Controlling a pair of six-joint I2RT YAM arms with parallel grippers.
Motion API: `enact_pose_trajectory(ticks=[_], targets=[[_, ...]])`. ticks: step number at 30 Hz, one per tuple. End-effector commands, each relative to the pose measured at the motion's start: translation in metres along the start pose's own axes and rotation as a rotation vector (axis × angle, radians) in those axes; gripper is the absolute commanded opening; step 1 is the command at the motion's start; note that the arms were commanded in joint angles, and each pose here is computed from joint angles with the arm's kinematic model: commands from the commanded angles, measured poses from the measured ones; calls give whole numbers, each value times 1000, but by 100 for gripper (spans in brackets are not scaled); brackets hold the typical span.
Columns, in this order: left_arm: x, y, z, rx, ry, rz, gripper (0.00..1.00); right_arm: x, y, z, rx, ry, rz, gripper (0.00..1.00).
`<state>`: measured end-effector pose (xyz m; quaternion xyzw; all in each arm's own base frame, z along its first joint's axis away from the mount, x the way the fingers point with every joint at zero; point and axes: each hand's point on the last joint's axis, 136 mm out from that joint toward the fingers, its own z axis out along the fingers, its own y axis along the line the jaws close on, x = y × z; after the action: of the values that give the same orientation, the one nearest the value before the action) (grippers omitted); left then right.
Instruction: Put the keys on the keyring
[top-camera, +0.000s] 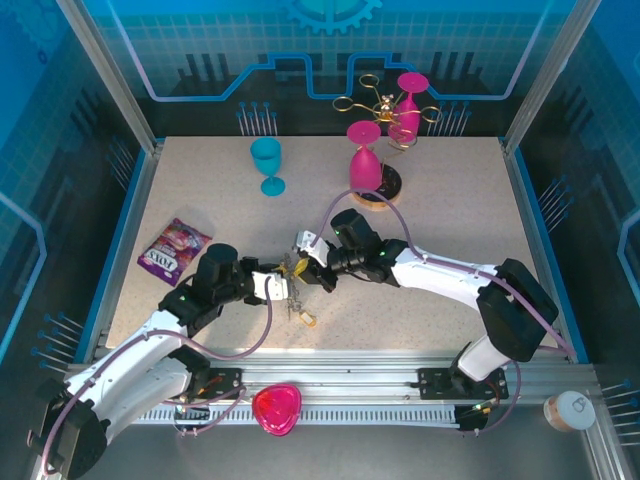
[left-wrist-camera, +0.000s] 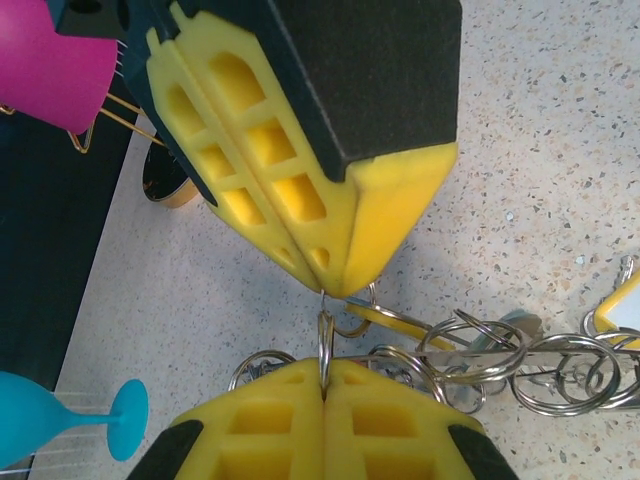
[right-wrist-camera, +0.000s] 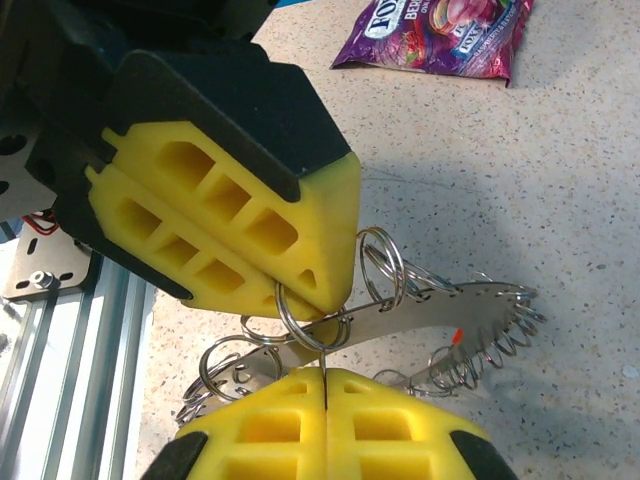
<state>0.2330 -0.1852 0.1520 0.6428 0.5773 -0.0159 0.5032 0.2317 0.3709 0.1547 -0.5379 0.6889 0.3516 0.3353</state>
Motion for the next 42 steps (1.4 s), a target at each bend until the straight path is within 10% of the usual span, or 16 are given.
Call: enact_pose_trajectory(ticks=[1,7,20,42], targets=[[-17,12,-4,-41,-55,17,0,0,-10,1,20,-10,51,0],[-28,14,-4,-39,-114,-26,0,-5,-21,6,8,-41,109,2],[-57,21,-6,-21,-270,-260,0,-8,-23,-44,47,-182,27,46],[-81,16,-8,98,-426,-421,0,-31,22,-50,-81,-208,-325,24]])
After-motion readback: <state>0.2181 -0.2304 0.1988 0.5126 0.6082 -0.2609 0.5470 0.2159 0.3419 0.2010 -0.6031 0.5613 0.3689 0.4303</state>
